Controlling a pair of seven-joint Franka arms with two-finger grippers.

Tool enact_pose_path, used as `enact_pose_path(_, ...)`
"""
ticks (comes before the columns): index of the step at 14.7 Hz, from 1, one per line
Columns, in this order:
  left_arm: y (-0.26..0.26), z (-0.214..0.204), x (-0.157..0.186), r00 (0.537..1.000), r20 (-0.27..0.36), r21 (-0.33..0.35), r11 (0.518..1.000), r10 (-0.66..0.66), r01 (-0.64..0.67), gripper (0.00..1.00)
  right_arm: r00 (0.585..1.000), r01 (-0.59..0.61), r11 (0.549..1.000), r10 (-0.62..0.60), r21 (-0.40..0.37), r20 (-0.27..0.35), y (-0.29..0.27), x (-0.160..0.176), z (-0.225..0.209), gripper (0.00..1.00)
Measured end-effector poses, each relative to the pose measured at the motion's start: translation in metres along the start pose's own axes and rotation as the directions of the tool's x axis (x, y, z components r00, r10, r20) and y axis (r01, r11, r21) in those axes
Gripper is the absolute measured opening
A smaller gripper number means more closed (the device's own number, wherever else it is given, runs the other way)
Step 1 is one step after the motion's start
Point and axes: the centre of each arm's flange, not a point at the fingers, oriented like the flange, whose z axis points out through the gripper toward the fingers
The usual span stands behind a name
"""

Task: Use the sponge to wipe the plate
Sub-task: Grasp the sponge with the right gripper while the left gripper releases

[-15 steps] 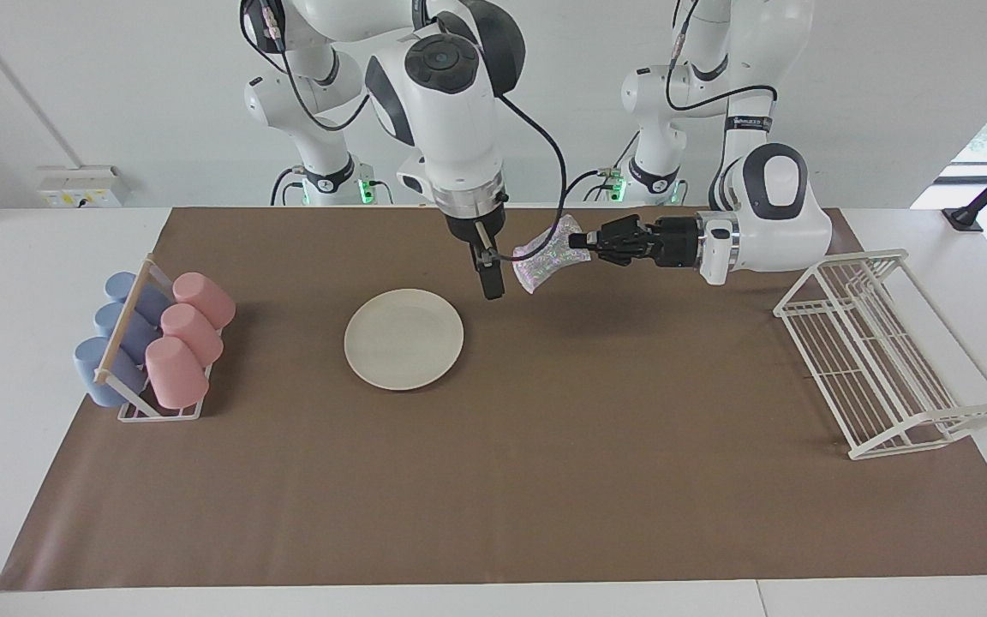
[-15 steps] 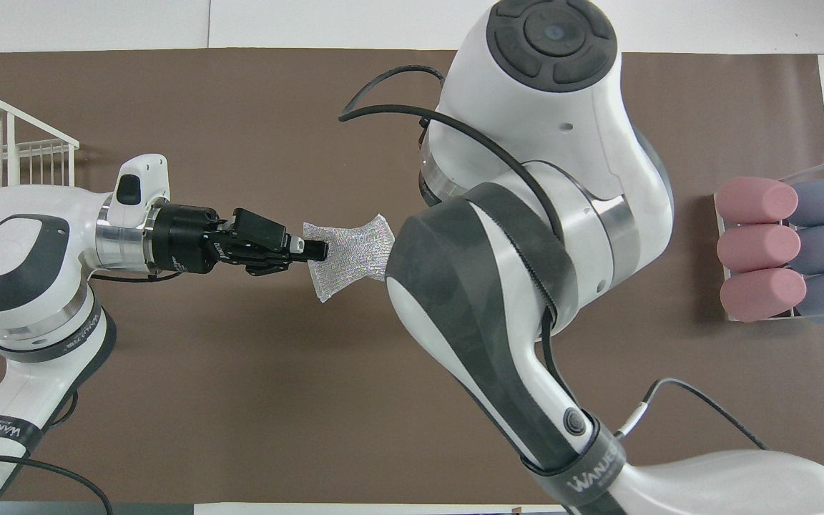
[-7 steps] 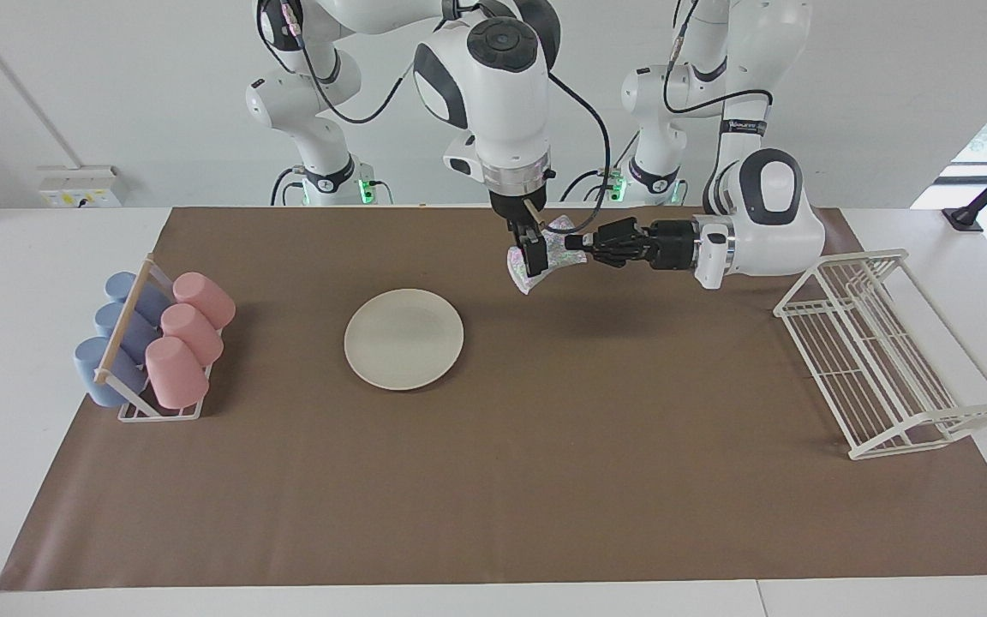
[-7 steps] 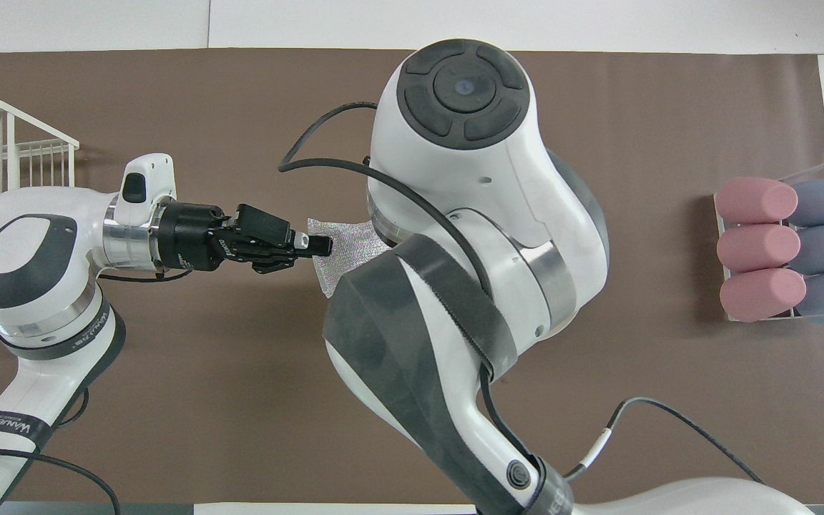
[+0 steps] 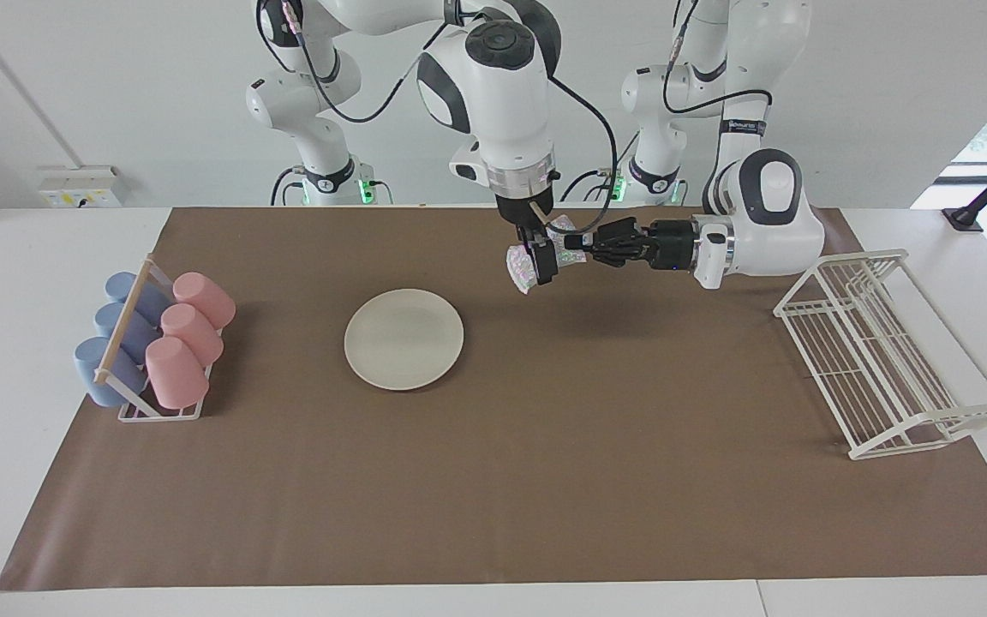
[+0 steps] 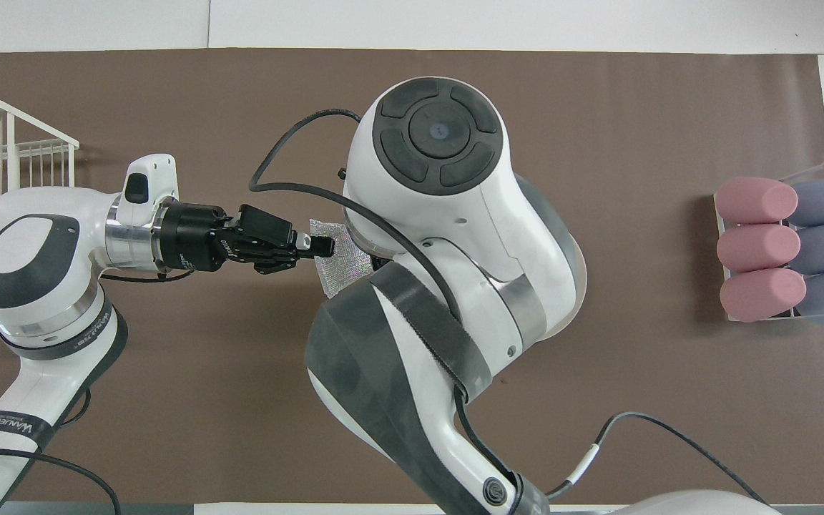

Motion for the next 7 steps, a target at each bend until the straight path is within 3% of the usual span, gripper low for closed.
enact_pose_path(4, 0.0001, 0.0004, -0.0004, 1.0, 0.004, -0.001, 1.0, 0.0, 0.0, 0.04, 1.0, 0.021, 1.0, -0.021, -0.011, 0.0, 0.01, -0.0124, 0.0027, 0.97)
enact_pose_path(7, 0.0003, 0.0007, -0.0009, 1.0, 0.008, -0.003, 1.0, 0.0, 0.0, 0.04, 1.0, 0.019, 1.0, -0.019, -0.013, -0.002, 0.0105, -0.011, 0.0034, 0.65)
